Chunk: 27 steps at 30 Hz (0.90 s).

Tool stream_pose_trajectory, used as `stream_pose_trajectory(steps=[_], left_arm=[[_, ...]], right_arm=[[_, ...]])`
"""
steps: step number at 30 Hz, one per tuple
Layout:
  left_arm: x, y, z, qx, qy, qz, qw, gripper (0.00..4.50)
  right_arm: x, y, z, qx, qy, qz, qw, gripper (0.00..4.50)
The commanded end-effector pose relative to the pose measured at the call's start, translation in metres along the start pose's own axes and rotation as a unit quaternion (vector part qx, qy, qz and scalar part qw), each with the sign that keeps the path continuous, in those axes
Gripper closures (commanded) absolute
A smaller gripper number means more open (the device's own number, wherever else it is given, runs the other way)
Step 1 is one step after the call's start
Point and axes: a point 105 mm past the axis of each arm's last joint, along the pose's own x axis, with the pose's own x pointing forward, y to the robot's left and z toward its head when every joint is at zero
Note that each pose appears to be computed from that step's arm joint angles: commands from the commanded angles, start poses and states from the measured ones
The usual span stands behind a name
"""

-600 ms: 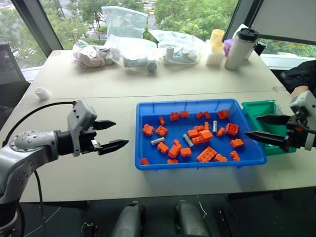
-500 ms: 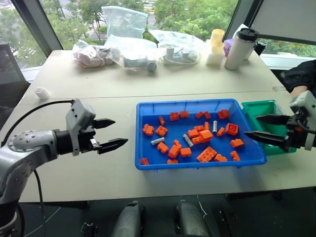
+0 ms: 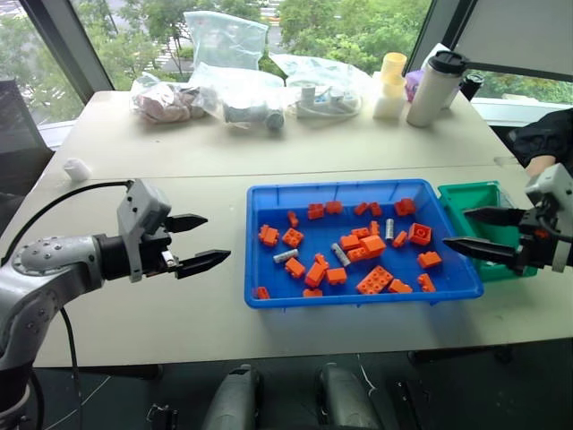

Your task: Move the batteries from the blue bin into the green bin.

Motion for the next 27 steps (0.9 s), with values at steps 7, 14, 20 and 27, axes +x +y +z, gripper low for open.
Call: stream_pose_trajectory(steps=[7,14,20,27], left_arm=[[0.002,-0.001,0.007,0.042,0.0,-0.008,0.999,0.0],[-0.008,0.002,0.008,0.074,0.06,-0.044,0.994,0.0],[-0.025,0.001,0.023,0.142,0.112,-0.077,0.98,0.0],[-0.028,-0.008,0.028,0.154,0.118,-0.083,0.978,0.0]], right_arm=[[-0.003,-0.01,0.009,-0.03,-0.001,-0.017,0.999,0.13],[0.031,0.014,0.04,-0.066,-0.036,0.079,0.994,0.13],[0.104,0.075,0.071,-0.136,-0.042,0.249,0.958,0.13],[0.155,0.11,0.071,-0.18,-0.037,0.302,0.935,0.13]])
